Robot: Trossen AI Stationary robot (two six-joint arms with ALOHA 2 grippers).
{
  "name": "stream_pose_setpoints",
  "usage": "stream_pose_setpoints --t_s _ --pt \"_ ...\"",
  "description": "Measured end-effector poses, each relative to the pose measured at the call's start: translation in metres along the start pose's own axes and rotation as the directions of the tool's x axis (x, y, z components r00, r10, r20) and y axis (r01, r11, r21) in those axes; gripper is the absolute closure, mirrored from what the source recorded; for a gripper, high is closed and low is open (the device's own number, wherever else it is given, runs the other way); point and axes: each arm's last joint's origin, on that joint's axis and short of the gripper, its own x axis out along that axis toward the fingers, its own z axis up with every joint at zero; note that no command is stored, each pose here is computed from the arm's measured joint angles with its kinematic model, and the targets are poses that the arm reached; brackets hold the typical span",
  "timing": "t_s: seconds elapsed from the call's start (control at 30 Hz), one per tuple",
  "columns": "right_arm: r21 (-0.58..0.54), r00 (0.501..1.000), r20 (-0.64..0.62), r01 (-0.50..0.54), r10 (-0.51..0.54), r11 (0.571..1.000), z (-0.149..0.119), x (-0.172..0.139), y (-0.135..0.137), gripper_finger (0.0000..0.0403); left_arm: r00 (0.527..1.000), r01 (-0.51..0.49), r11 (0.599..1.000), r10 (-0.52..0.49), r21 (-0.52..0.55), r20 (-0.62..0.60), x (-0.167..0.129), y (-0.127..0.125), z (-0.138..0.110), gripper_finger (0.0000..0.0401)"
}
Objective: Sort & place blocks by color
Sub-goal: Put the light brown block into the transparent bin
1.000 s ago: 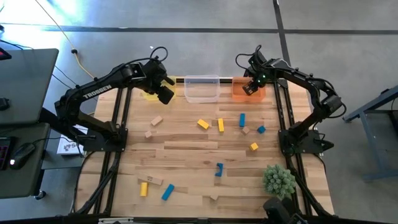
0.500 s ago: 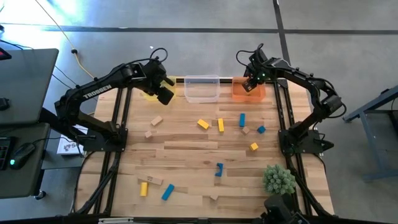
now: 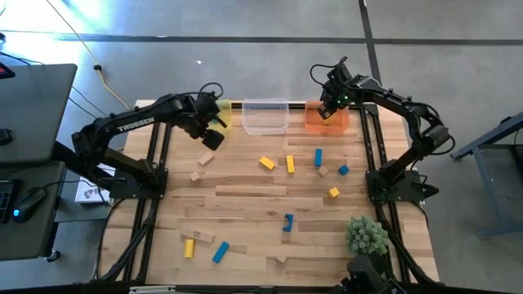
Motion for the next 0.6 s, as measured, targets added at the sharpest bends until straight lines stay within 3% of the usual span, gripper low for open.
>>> stream_pose_setpoints --t_s 0.3,0.6 --pt "-0.003 1.000 0.000 -0.001 0.001 1.000 0.000 0.000 0.000 0.0251 0.996 0.012 0.999 -0.016 -0.053 -0.084 0.036 0.004 -0.015 0.0197" --pt "0.004 1.000 0.001 -0.001 0.001 1.000 0.000 0.000 0.000 0.0251 0.985 0.023 0.999 -0.029 -0.036 -0.171 0.074 0.006 -0.022 0.0198"
